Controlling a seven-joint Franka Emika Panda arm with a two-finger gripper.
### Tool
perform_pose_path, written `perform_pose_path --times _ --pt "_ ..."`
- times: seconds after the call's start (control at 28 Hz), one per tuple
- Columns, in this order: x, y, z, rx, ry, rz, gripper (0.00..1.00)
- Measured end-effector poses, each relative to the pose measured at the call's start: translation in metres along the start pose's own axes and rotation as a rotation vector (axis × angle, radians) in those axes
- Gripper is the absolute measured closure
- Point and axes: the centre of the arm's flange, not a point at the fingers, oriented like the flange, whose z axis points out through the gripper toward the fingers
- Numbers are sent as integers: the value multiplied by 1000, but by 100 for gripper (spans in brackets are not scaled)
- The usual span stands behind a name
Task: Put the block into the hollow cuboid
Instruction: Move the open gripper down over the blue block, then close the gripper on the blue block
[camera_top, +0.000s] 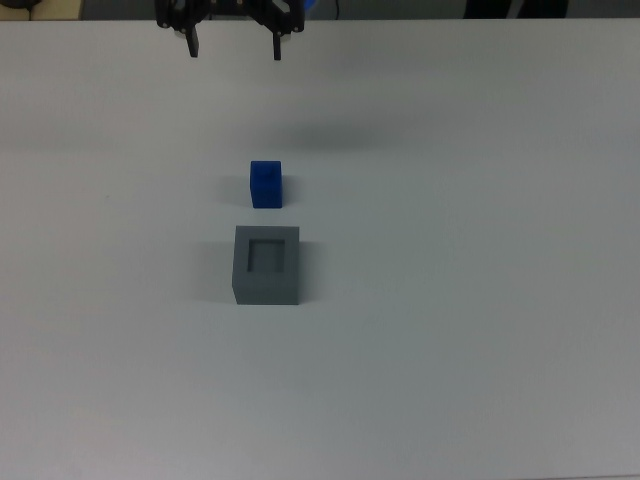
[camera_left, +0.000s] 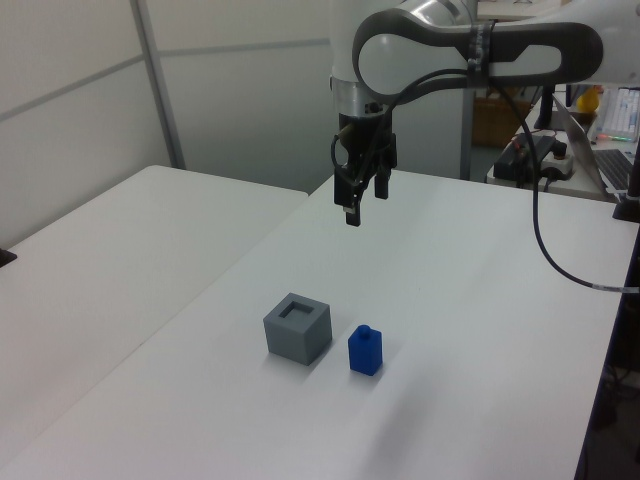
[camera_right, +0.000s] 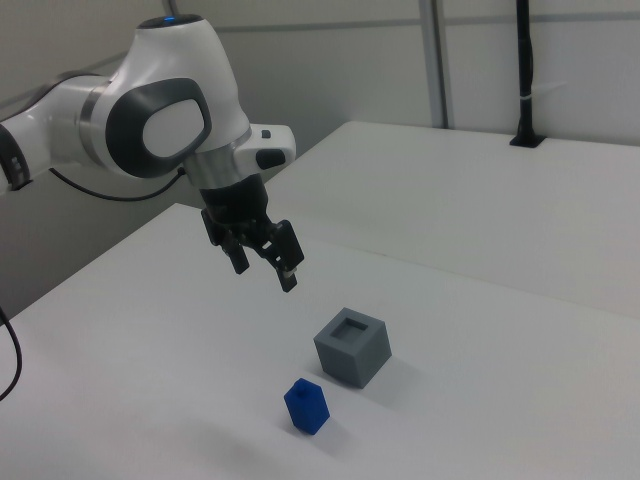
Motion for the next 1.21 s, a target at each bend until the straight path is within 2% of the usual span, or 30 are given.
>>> perform_pose_path --times 0.07,0.21,0.36,0.5,0.75,1.0,1.21 --pt "0 0 0 7 0 1 0" --pt "1 3 3 63 -8 24 0" --pt "4 15 17 87 -9 53 0" --pt "7 16 50 93 -19 61 0" --pt "8 -11 126 85 -51 22 0" --pt "18 -27 199 43 -109 -24 0" --pt "23 -25 238 -6 -155 -51 0"
